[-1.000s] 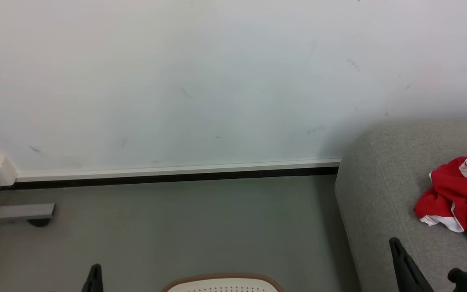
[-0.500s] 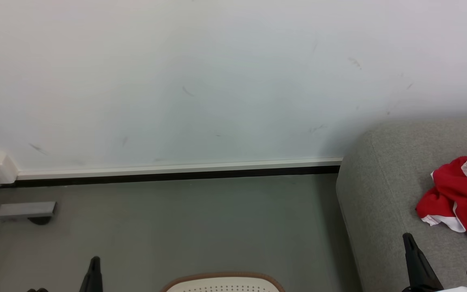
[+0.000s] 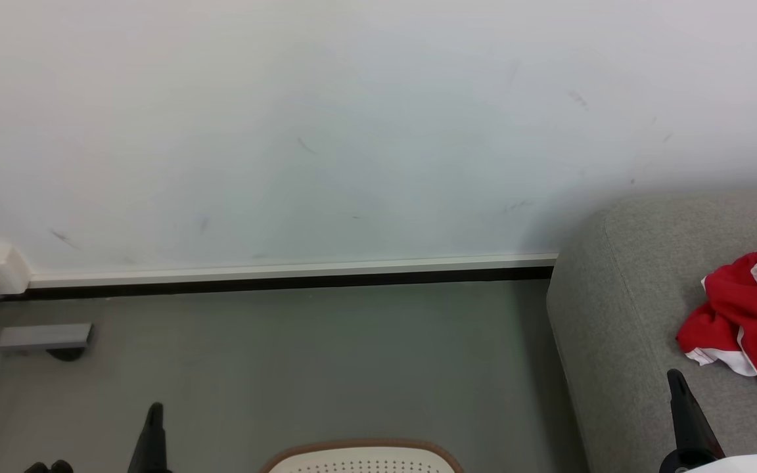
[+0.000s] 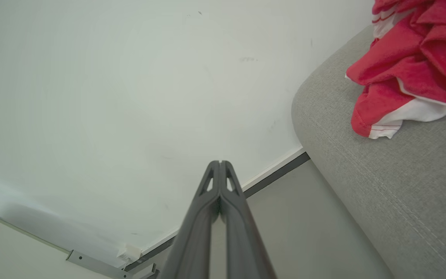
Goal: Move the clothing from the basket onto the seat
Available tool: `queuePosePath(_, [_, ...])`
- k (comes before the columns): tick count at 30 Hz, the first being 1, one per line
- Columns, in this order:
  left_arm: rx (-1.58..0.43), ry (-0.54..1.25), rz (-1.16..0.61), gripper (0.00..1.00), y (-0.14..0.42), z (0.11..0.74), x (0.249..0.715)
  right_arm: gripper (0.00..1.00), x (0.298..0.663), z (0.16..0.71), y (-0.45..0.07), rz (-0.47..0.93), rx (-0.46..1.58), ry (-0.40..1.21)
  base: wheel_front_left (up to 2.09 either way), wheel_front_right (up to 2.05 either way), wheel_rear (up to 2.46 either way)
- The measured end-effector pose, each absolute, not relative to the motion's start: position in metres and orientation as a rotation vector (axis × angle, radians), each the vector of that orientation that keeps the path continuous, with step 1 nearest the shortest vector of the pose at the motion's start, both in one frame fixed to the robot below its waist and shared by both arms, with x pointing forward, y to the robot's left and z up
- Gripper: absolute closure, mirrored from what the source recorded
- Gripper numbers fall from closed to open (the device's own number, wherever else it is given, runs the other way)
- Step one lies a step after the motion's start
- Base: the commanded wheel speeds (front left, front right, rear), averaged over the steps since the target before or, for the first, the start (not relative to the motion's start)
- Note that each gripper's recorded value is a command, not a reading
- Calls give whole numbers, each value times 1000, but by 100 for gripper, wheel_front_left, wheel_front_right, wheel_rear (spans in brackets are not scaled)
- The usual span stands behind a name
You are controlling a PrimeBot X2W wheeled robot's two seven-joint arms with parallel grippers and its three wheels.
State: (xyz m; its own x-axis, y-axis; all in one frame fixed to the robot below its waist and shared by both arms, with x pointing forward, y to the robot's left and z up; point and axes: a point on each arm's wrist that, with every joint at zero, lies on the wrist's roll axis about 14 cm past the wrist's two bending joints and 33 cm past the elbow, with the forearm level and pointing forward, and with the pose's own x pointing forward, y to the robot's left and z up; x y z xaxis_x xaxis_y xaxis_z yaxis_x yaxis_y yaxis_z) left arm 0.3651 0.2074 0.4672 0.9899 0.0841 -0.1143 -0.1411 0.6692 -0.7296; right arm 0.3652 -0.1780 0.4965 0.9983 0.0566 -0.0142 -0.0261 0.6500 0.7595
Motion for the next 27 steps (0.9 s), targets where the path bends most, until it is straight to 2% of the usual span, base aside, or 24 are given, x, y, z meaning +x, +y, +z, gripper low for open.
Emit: queuePosePath(27, [-1133, 52, 105, 100, 204, 479, 375, 100, 374, 497, -188, 3, 1148, 42, 0, 0, 0])
